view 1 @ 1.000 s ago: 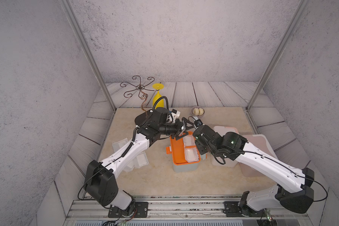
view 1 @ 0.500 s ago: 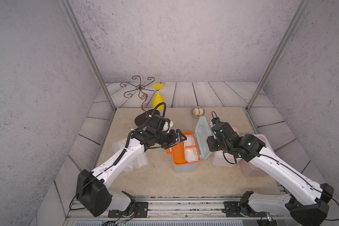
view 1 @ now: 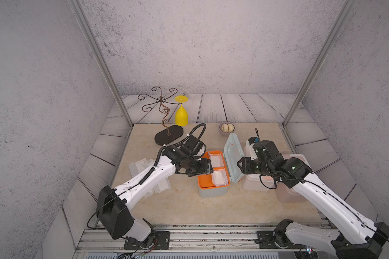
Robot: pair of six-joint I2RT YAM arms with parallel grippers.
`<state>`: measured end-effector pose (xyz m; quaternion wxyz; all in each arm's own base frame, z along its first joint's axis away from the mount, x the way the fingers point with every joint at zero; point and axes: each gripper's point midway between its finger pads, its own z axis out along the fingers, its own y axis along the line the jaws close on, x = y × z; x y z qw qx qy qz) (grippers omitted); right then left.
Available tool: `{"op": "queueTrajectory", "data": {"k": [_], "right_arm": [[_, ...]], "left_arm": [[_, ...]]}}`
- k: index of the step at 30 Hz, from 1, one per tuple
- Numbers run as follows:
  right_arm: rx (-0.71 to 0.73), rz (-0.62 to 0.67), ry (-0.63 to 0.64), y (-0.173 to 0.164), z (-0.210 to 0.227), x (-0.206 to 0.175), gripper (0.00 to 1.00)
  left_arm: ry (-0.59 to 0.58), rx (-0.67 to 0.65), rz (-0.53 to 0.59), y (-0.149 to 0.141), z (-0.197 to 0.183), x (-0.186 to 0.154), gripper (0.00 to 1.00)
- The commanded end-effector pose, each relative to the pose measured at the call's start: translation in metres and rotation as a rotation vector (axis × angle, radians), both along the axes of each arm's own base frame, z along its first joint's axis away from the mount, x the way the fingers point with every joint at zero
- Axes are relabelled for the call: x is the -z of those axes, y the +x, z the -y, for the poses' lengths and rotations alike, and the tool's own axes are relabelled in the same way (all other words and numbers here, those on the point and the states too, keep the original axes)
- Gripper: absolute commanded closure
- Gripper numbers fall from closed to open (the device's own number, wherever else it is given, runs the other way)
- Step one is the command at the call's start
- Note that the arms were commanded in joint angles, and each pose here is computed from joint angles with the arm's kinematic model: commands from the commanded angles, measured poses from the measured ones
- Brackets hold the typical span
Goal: Open first aid kits and take out gauze
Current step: Open the lid of the first aid kit, then pick up the gauze from the first aid kit.
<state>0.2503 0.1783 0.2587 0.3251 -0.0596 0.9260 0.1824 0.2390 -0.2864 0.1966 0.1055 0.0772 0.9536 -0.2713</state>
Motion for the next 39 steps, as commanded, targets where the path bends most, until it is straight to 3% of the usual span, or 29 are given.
{"op": "queueTrajectory", "data": {"k": [1, 12, 23, 30, 39], "right_arm": [[-0.006, 0.011, 0.045, -0.004, 0.001, -0.009, 0.5], [-0.015, 0.009, 0.06, -0.006, 0.001, -0.008, 0.35], [-0.015, 0.012, 0.063, -0.008, 0.003, -0.008, 0.3], [-0.014, 0.016, 0.059, -0.007, 0.005, -0.011, 0.24], [-0.012, 0.018, 0.056, -0.007, 0.007, -0.013, 0.22]], "left_arm": [[0.054, 0.031, -0.004, -0.003, 0.002, 0.005, 0.33], [0.035, 0.08, -0.072, -0.009, 0.035, 0.031, 0.57], [0.034, 0.088, -0.074, -0.008, 0.04, 0.032, 1.0], [0.006, 0.079, 0.005, -0.01, 0.028, -0.01, 1.0], [0.0, -0.08, 0.171, 0.008, -0.052, -0.072, 1.0]]}}
